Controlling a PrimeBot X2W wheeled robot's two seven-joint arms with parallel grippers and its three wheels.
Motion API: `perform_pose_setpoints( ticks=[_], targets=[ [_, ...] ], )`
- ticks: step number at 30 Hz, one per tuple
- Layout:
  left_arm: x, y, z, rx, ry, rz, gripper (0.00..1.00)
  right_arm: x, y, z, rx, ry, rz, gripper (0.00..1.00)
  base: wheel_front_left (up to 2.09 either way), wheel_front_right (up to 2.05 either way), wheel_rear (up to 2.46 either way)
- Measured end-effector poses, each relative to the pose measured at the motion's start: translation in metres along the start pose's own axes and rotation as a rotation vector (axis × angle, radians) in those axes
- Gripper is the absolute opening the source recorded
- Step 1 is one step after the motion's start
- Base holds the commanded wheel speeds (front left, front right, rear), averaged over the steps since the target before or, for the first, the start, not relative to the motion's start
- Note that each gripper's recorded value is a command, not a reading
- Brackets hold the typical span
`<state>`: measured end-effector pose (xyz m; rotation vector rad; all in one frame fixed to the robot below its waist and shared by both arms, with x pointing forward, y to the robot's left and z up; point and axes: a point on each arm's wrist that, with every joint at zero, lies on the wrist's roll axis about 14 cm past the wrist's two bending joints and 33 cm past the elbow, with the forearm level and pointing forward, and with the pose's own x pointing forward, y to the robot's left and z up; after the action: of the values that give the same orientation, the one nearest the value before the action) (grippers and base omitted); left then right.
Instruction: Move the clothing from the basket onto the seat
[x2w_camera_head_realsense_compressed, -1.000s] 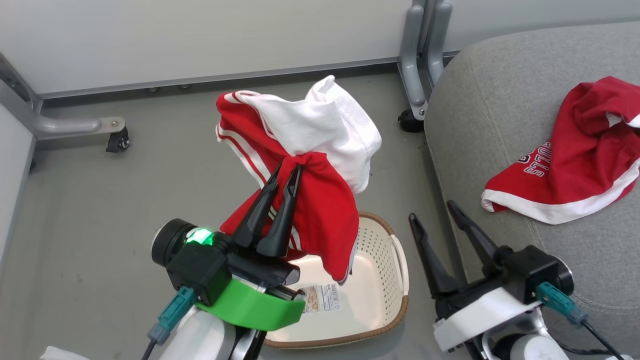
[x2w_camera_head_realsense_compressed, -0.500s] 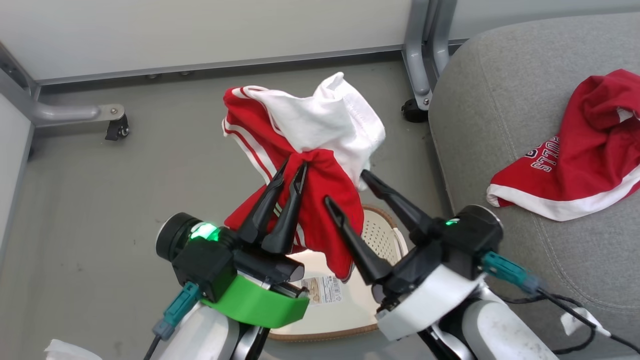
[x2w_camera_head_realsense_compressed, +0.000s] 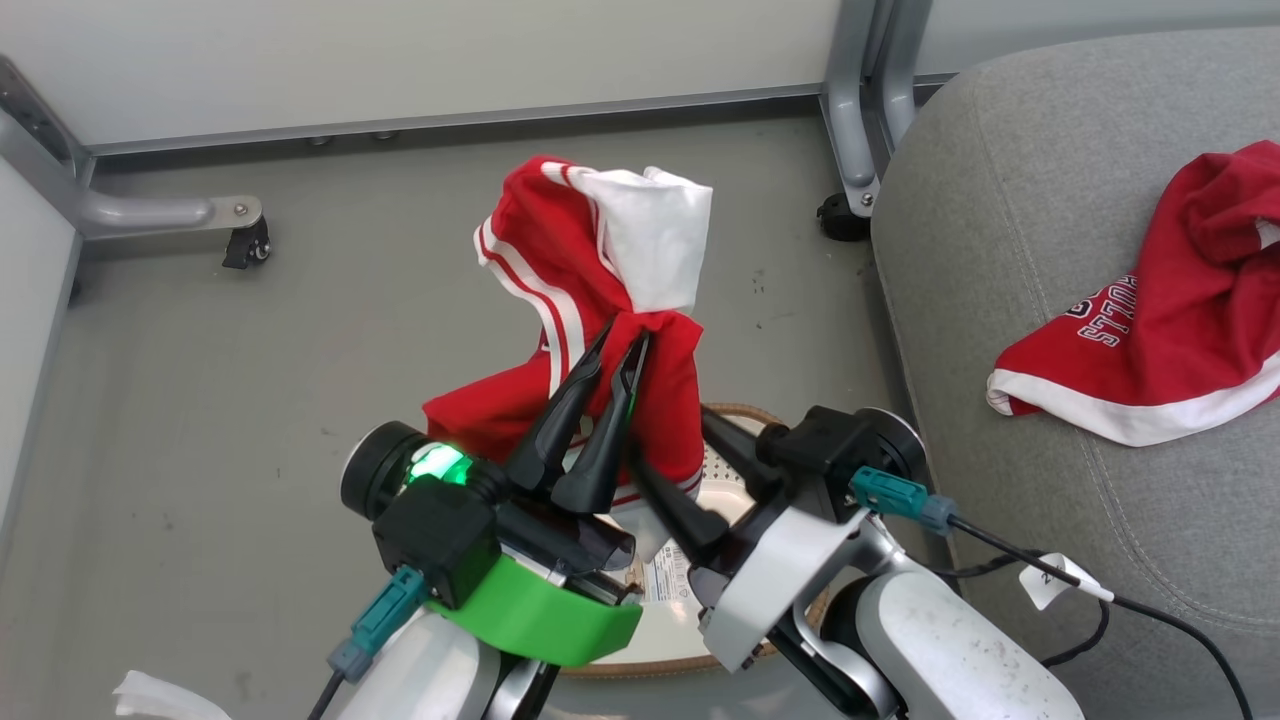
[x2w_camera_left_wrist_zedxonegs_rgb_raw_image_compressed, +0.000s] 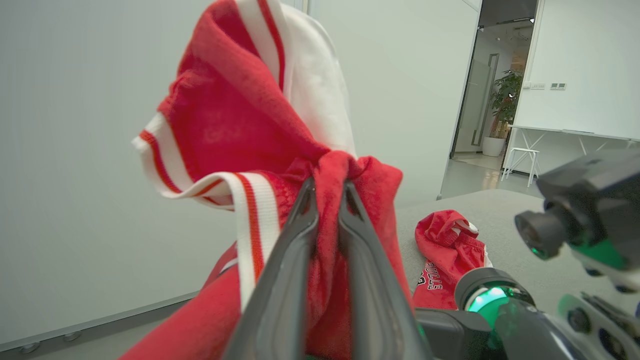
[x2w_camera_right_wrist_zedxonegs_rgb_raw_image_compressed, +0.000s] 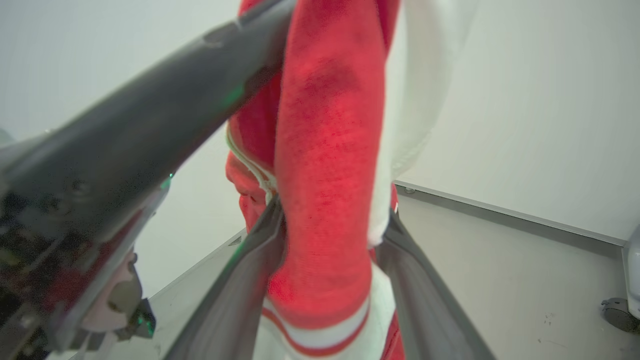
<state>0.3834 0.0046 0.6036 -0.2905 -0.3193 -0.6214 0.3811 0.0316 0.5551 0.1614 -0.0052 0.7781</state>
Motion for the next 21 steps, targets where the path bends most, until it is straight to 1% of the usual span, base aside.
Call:
perform_pose_setpoints(
  ticks=[12,13,14,15,21],
  targets=[
    [0.000,0.000,-0.002,-0.001,0.007,0.000,0.00,0.002,-0.001,-0.001,-0.003,-0.012,0.007,0.00,0.00,0.00,0.00],
    [0.000,0.000,-0.002,0.000,0.008,0.002,0.18,0.002,-0.001,0.000,-0.002,-0.014,0.007,0.00,0.00,0.00,0.00],
    [-0.001,0.001,-0.003,0.002,0.009,0.005,0.40,0.002,-0.001,0.001,-0.001,-0.020,0.006,0.00,0.00,0.00,0.00],
    [0.000,0.001,-0.003,0.003,0.009,0.008,1.00,0.002,-0.002,0.002,-0.001,-0.027,0.004,0.00,0.00,0.00,0.00],
    [-0.004,0.005,-0.007,0.051,0.041,0.009,1.00,0.002,-0.017,0.012,-0.014,-0.073,-0.034,0.00,0.00,0.00,0.00]
  ],
)
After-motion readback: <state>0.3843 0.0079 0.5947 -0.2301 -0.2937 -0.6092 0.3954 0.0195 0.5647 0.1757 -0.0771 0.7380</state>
